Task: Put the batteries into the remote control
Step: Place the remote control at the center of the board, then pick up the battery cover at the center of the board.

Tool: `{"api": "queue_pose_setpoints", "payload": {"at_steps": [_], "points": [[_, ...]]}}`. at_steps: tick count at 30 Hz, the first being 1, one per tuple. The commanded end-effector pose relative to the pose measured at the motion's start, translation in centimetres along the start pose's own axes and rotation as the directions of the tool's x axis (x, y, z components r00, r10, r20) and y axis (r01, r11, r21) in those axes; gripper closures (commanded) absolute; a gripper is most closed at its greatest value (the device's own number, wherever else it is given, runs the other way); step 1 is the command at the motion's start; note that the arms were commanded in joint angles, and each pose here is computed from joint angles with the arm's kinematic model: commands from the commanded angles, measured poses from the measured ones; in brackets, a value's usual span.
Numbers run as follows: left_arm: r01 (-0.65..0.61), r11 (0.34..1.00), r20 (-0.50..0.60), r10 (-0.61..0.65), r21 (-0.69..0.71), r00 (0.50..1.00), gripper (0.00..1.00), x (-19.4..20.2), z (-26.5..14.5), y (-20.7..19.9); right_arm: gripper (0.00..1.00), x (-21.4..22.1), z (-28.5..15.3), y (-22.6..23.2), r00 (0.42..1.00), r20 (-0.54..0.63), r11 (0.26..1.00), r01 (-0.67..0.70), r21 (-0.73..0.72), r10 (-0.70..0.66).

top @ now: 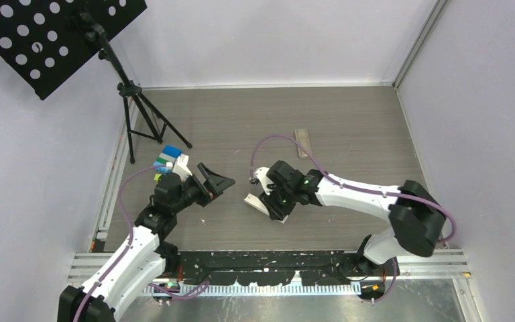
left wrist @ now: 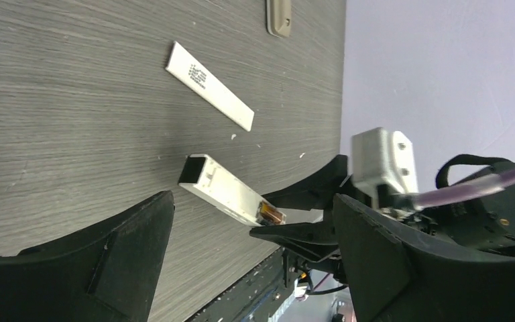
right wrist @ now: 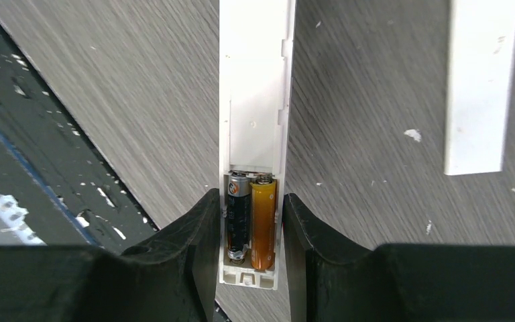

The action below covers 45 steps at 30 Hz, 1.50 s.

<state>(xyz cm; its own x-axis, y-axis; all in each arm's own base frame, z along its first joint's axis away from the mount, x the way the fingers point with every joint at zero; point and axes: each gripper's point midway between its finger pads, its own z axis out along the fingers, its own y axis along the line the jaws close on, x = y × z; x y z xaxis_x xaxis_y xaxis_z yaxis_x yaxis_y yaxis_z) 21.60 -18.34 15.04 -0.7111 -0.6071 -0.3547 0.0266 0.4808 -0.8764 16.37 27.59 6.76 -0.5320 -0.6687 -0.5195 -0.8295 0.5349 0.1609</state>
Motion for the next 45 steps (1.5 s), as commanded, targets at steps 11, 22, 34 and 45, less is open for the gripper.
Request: {"api": "queue_pose_setpoints", "payload": {"at_steps": [11,22,34,45], "points": [[-0.096,0.995,0.001,0.096,0.027,0.995,0.10,-1.3,0.6,-1.5,0.65,1.6,2.2,-1.8,0.974,-0.224,0.997,0.037,0.065,-0.021],[-0.100,0.995,-0.010,0.100,0.017,0.995,0.10,-1.5,1.1,-1.1,0.36,-3.1,-0.9,-0.9,0.996,-0.049,0.997,0.073,0.037,-0.071],[-0.121,0.992,-0.025,0.122,0.032,0.992,0.10,-1.5,1.5,-1.2,0.31,-4.2,1.4,-9.6,0.989,-0.146,0.986,0.004,0.169,0.021],[-0.151,0.988,-0.034,0.152,0.018,0.988,0.10,-1.7,1.8,-0.9,0.32,-5.5,5.5,-11.0,0.967,-0.249,0.992,0.072,0.104,-0.044]]}}
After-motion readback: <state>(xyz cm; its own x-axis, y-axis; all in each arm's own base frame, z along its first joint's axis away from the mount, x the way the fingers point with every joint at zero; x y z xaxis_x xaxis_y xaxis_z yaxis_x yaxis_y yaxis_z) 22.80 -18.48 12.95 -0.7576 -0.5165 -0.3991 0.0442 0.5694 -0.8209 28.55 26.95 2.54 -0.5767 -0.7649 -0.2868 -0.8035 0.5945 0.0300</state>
